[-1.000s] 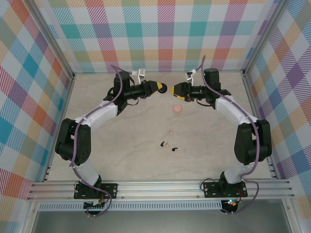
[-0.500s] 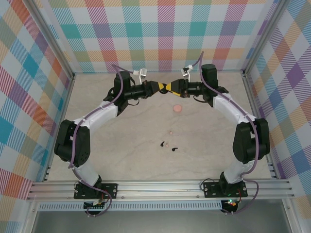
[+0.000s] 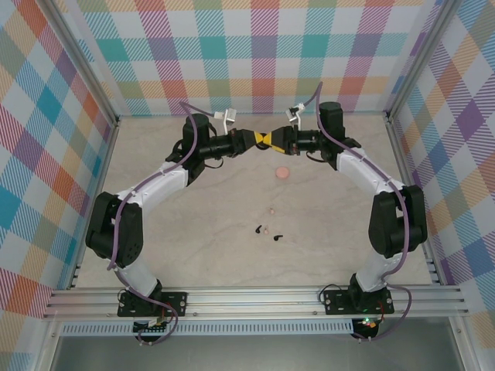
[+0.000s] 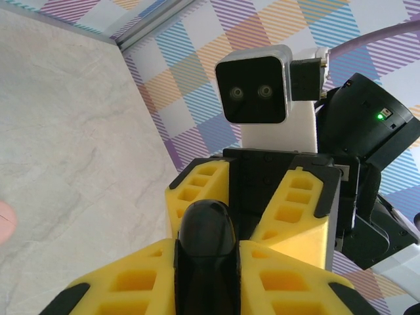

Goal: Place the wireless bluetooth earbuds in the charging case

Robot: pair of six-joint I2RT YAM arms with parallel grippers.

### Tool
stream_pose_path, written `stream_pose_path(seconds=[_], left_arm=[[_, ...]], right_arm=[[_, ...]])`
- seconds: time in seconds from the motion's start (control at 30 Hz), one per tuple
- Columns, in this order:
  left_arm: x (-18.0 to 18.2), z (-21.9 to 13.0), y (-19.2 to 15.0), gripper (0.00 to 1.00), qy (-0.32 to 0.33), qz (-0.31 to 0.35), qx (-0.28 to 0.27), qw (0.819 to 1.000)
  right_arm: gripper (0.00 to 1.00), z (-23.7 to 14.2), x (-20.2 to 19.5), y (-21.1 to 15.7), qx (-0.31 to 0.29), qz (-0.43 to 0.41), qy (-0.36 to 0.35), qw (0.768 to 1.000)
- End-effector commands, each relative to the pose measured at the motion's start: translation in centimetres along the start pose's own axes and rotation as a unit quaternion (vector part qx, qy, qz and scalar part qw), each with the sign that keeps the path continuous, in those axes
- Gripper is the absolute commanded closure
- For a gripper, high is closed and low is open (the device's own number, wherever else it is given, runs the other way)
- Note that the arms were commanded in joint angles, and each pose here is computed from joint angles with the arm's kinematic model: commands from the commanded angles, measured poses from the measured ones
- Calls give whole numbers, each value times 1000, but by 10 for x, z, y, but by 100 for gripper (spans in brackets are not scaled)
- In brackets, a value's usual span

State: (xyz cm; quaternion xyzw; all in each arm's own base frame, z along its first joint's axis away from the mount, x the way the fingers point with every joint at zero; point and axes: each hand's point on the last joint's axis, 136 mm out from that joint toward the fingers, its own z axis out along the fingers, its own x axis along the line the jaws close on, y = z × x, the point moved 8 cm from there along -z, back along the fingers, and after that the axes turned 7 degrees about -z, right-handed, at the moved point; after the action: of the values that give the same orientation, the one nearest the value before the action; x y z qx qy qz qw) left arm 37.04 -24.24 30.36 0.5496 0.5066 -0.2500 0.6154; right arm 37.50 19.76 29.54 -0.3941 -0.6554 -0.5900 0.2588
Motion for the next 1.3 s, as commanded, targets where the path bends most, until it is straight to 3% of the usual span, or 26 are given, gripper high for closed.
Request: stream_pose_path(seconds=[0.0, 0.17, 0.3, 0.87, 1.27], left_arm=[[-24, -5, -3, 78, -35, 36, 5, 999], [-26, -5, -5, 74, -40, 36, 14, 998], [-29, -6, -7, 71, -47, 38, 28, 998], [-39, -11, -16, 61, -56, 53, 87, 993], [-38, -9, -13, 69, -48, 53, 86, 994]], right_arm=[[64, 2, 16, 10, -5, -38, 28, 999], [78, 1, 21, 12, -6, -45, 30, 999], [82, 0, 23, 11, -3, -48, 28, 998], [82, 0, 30, 7, 18, -54, 32, 998], [80, 11, 40, -2, 53, -66, 46, 995]])
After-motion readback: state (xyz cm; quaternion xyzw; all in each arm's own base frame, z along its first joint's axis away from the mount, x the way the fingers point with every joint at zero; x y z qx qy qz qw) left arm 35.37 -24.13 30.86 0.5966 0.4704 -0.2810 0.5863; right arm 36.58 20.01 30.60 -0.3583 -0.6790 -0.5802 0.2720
